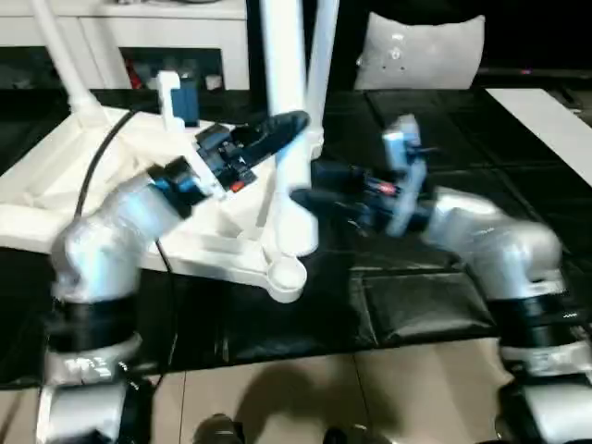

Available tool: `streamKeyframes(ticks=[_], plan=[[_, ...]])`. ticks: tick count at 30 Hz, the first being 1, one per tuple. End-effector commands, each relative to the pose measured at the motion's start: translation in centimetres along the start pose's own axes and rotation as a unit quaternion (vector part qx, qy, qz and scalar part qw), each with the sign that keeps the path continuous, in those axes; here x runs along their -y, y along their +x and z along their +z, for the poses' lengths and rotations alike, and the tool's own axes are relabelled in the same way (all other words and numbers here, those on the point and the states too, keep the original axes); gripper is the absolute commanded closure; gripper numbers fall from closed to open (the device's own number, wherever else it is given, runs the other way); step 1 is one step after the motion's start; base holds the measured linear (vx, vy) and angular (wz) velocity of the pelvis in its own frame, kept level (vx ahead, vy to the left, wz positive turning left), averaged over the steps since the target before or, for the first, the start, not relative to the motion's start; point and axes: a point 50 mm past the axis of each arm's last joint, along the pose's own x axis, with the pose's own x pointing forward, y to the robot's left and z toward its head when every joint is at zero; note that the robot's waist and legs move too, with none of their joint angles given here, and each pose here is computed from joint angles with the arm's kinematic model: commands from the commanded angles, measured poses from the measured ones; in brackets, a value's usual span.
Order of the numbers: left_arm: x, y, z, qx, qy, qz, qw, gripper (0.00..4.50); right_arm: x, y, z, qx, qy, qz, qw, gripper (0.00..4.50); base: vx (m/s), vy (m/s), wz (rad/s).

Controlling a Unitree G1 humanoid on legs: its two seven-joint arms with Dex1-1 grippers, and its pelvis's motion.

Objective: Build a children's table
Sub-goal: Pick table leg

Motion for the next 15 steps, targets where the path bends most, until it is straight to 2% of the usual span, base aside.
streamKeyframes(ticks=[1, 11, 15], plan=[[0.55, 0.77, 0.04, -0.015, 0.000, -0.031, 0.999, 2.65, -0.59, 0.05, 0.78, -0.011, -0.011, 0.029, 0.999, 0.57, 0.000, 0.000, 0.00], [0.97, 1.59, -0.19, -0.038, 0.005, -0.059, 0.998, 2.65, -0.45, 0.58, 0.02, -0.058, -0.015, 0.034, 0.998, 0.57, 0.000, 0.000, 0.00], [1.00, 1.63, -0.24, -0.045, 0.010, -0.062, 0.997, 2.65, -0.35, 0.67, 0.02, -0.058, -0.016, 0.031, 0.998, 0.57, 0.000, 0.000, 0.00]])
